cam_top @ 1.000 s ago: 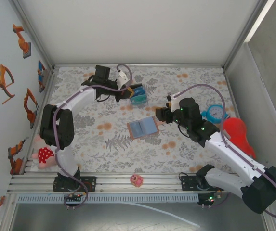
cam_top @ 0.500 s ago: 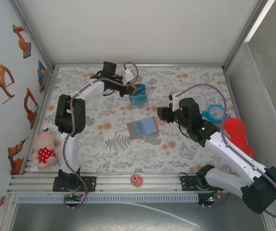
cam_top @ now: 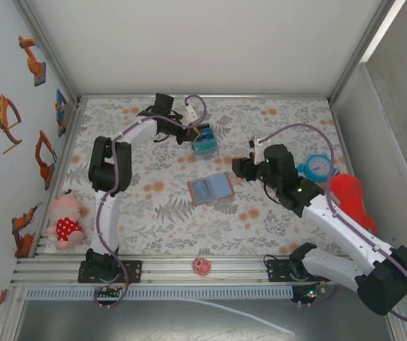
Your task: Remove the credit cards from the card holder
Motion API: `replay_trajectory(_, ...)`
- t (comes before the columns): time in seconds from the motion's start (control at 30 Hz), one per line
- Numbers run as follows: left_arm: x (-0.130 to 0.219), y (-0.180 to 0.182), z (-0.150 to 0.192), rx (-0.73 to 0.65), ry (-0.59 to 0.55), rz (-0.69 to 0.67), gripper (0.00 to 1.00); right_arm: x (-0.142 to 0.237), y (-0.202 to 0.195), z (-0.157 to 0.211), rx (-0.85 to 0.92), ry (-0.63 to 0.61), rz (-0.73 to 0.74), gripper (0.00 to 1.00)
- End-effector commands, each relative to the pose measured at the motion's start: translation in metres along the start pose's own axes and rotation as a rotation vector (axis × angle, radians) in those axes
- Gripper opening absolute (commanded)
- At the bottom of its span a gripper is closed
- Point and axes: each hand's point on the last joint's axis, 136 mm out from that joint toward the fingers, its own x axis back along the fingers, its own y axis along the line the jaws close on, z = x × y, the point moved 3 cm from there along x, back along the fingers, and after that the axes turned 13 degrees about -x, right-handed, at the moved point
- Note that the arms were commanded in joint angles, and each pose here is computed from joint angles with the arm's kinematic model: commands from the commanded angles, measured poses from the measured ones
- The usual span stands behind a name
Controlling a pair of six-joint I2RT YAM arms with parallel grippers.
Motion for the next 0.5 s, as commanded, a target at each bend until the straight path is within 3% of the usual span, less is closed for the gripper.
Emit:
replay_trajectory(0.0, 0.0013, 0.0055, 0.0001, -0.028, 0.010, -0.009, 0.00, 0.0038, 0.0035, -0.0126, -0.004, -0.041, -0.008, 0.60)
replay_trajectory(0.2, 0.0002, 0.0061, 0.0037, -0.034, 0.026, -0.014, 0.00, 0.0032, 0.0042, -0.0114, -0.006, -0.037, -0.015, 0.60)
replay_trajectory(0.4, 0.0007, 0.0032, 0.0040, -0.030, 0.040, -0.005, 0.24, 0.0019, 0.0060, -0.0101, -0.005, -0.028, -0.028, 0.61)
replay_trajectory(0.47, 0.0031, 0.0028, 0.0010, -0.029, 0.037, -0.007, 0.25, 0.0016, 0.0066, -0.0095, -0.007, -0.023, -0.031, 0.60)
